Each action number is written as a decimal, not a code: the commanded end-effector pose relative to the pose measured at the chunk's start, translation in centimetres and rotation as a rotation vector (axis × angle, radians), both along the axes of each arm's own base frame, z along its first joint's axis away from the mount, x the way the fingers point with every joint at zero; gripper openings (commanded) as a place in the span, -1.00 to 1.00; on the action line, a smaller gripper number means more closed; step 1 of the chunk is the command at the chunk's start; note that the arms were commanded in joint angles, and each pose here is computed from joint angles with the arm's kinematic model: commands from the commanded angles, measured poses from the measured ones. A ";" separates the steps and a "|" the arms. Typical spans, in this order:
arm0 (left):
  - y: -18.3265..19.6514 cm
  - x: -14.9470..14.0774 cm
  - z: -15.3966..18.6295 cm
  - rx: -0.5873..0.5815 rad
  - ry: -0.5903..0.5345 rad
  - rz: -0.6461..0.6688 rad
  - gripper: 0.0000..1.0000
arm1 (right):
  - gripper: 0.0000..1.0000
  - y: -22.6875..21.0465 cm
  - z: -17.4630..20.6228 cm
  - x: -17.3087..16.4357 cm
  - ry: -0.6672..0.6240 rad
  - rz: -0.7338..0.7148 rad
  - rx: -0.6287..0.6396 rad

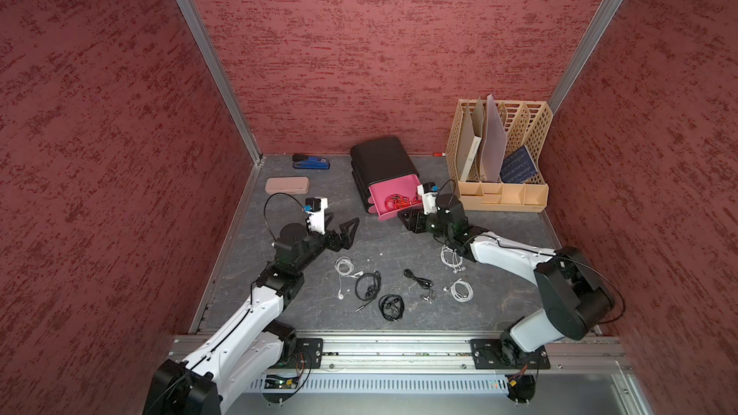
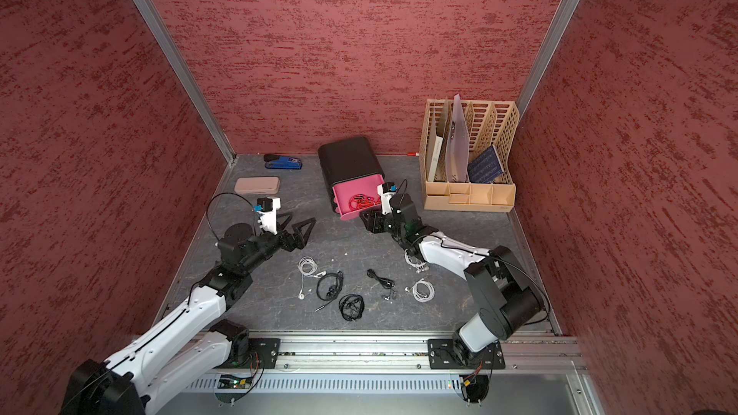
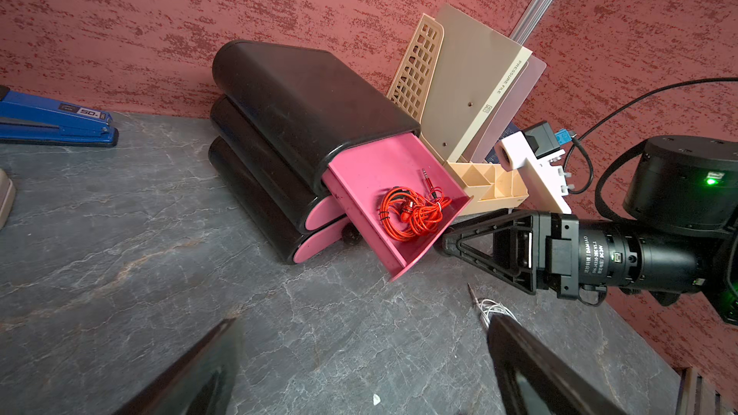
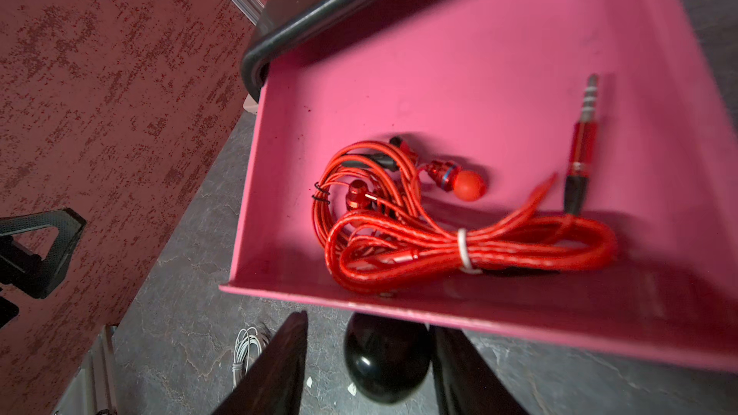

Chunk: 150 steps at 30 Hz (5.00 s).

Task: Place the wired earphones into the drawer by color
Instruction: Close the drawer in the storage box, then open the drawer in the storage box.

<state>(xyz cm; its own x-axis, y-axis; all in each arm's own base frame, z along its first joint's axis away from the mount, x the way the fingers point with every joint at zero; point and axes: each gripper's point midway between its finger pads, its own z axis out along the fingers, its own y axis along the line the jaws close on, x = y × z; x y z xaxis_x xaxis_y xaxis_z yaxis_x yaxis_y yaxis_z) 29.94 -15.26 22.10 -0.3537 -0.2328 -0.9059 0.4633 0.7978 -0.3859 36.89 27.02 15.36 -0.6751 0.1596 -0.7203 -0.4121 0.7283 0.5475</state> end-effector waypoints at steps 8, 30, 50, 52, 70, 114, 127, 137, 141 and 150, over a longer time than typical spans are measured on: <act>0.3 -0.1 0.9 0.005 -0.048 0.007 1.00 | 0.07 0.8 3.6 1.6 -0.086 -0.005 0.027; 0.4 -0.2 1.1 0.002 -0.055 0.009 0.99 | 0.08 1.8 4.6 3.9 -0.121 -0.010 0.009; 0.4 -0.2 1.1 0.001 -0.057 0.008 0.99 | 0.09 3.6 5.4 7.4 -0.151 -0.002 0.005; 0.4 -0.2 1.1 0.002 -0.058 0.009 0.99 | 0.10 3.8 5.3 7.7 -0.152 -0.003 0.005; 0.5 -0.2 1.0 0.002 -0.059 0.014 0.99 | 0.11 3.7 5.4 9.8 -0.168 -0.020 0.009; 0.6 -0.3 0.8 0.000 -0.059 0.020 0.99 | 0.14 1.1 -1.8 7.9 0.009 -0.122 0.020; 0.6 -0.3 0.9 0.000 -0.062 0.022 0.99 | 0.05 1.8 -3.5 9.4 0.046 -0.169 0.056; 0.6 -0.2 0.8 0.000 -0.060 0.023 0.99 | 0.01 3.0 -2.8 10.4 0.024 -0.181 0.102; 0.6 -0.2 0.8 -0.001 -0.060 0.021 0.99 | -0.03 3.2 -2.8 10.8 0.014 -0.192 0.106; 0.6 -0.2 0.8 0.001 -0.061 0.022 0.99 | -0.19 3.1 -2.8 11.1 0.002 -0.208 0.113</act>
<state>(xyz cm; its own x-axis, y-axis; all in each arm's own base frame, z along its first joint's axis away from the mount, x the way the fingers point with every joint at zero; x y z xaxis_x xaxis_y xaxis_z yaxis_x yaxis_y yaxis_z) 29.74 -14.89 22.60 -0.3192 -0.2466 -0.9150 0.4632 0.8017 -0.3777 46.89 29.94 11.19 -0.6651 0.3436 -0.6630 -0.2474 0.7363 0.6298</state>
